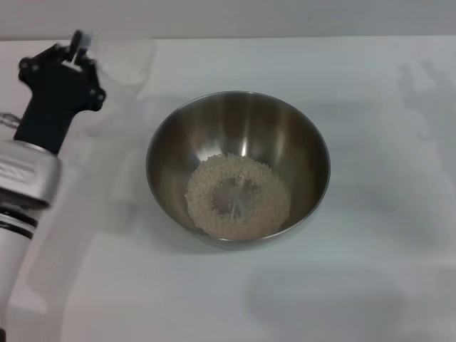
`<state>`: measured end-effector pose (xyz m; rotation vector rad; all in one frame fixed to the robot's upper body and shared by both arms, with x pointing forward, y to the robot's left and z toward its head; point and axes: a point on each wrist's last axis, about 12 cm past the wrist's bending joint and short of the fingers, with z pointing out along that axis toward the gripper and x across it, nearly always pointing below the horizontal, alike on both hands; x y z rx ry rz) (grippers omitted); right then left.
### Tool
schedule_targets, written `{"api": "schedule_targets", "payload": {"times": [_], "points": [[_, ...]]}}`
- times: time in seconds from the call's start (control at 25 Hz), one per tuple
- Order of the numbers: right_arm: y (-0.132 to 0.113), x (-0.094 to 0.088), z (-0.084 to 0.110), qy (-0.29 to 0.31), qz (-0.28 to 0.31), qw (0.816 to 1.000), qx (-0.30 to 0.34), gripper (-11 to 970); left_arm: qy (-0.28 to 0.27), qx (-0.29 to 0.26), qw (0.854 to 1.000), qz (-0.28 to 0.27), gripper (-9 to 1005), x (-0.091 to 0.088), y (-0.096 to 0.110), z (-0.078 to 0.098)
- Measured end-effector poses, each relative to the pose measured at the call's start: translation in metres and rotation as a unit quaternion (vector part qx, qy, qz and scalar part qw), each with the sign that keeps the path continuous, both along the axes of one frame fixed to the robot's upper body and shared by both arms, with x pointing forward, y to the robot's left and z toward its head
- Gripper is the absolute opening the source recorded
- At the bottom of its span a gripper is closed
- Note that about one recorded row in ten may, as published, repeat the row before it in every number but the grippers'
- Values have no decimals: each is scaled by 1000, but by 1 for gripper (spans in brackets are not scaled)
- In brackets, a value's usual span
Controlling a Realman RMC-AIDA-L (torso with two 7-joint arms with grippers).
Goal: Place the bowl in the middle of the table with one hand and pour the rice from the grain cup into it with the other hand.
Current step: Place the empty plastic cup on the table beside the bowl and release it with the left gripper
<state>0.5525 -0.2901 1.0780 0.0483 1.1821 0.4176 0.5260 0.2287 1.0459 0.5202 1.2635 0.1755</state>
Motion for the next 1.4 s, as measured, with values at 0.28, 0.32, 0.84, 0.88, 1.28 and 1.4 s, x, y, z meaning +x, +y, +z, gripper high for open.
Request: {"api": "schedule_targets", "payload": {"times": [0.28,0.32,0.84,0.88,1.28,1.4], "points": [[1,0,0,0,1,1000,2,513,130,-119,984,27,29,12,17,-22],[1,0,0,0,1,1000,2,513,130,-119,984,27,29,12,17,-22],[3,3,2,-1,4,1000,4,513,211,-123,968,50,29,22,19,-36],[3,3,2,-1,4,1000,4,514,211,-124,968,50,29,22,19,-36],[3,4,2,-1,5,1000,3,514,212,-125,968,49,35,23,18,-35],[3,4,2,-1,5,1000,2,514,214,-132,967,49,194,23,19,-35]]}}
